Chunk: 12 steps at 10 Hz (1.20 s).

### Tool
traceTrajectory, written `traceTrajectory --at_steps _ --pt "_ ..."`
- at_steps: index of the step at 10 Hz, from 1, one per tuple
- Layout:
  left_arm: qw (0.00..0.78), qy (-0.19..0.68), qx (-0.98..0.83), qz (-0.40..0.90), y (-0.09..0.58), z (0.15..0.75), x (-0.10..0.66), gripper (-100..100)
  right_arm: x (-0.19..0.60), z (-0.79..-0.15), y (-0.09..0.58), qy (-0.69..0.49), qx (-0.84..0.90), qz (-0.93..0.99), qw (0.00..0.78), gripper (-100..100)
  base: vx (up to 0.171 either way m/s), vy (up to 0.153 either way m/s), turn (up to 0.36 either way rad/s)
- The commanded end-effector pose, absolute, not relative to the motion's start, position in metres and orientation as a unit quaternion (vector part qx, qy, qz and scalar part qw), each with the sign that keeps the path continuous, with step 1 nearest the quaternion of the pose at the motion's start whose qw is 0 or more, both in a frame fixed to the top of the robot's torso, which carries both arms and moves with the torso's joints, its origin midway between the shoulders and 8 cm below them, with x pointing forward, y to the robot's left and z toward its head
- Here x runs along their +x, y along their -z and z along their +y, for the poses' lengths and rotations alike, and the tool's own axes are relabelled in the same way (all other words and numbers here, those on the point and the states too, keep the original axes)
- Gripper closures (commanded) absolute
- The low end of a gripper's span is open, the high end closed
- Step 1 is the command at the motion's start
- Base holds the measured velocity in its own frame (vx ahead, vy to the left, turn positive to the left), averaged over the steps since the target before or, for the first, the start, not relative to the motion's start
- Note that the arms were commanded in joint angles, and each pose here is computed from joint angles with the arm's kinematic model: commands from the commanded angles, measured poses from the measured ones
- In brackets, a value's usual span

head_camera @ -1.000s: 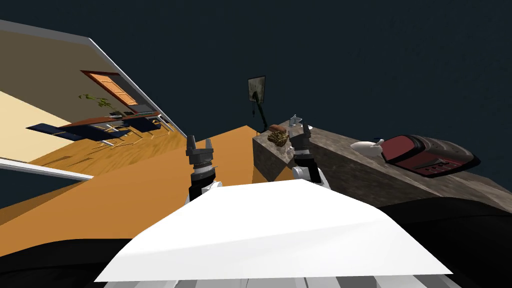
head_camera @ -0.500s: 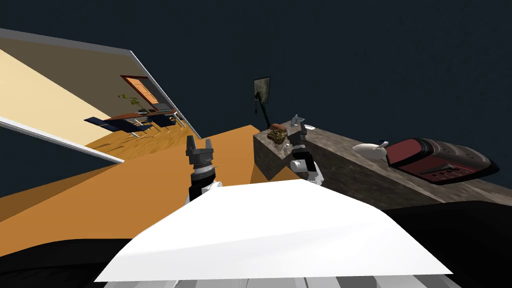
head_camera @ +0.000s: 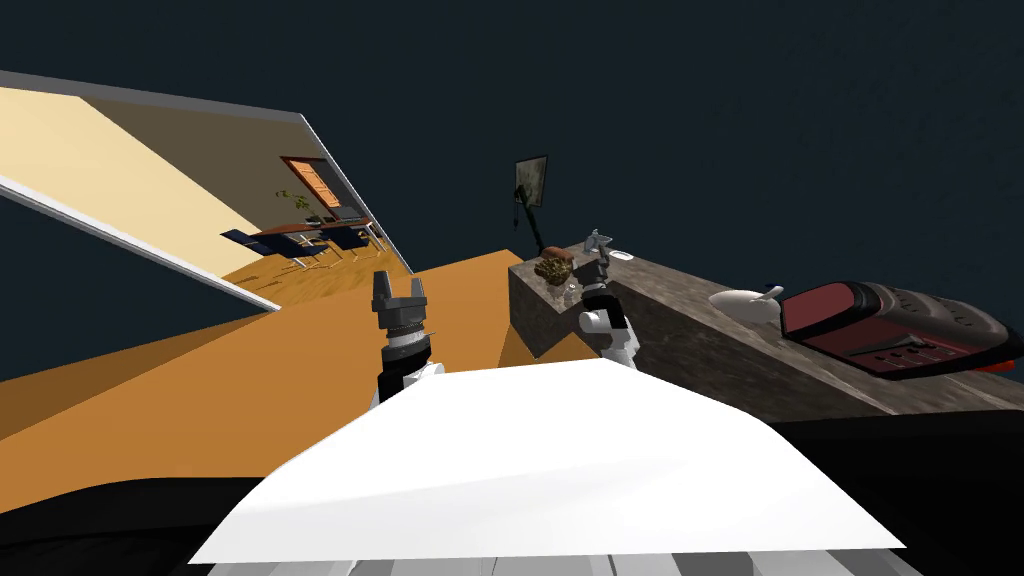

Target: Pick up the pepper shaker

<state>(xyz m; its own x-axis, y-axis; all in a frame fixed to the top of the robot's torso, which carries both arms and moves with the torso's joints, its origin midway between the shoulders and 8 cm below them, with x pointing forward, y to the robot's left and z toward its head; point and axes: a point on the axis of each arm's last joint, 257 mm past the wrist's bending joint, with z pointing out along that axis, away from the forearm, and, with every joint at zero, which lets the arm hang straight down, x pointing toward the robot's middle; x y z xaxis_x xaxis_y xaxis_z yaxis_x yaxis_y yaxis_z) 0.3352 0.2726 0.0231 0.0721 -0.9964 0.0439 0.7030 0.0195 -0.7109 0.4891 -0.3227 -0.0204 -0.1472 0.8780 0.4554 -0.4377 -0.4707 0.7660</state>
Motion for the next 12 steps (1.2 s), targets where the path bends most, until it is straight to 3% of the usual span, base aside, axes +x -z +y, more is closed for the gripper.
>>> traceTrajectory --at_steps 1,12 --pt "0.67 0.634 -0.296 0.248 -0.023 0.273 0.335 0 0.504 -0.329 0.031 -0.725 0.491 0.221 0.431 -100 -0.073 -0.058 0.102" --pt "0.67 0.634 -0.296 0.248 -0.023 0.273 0.335 0 0.583 -0.368 0.092 -0.72 0.625 0.117 0.278 -100 -0.081 -0.051 0.09"
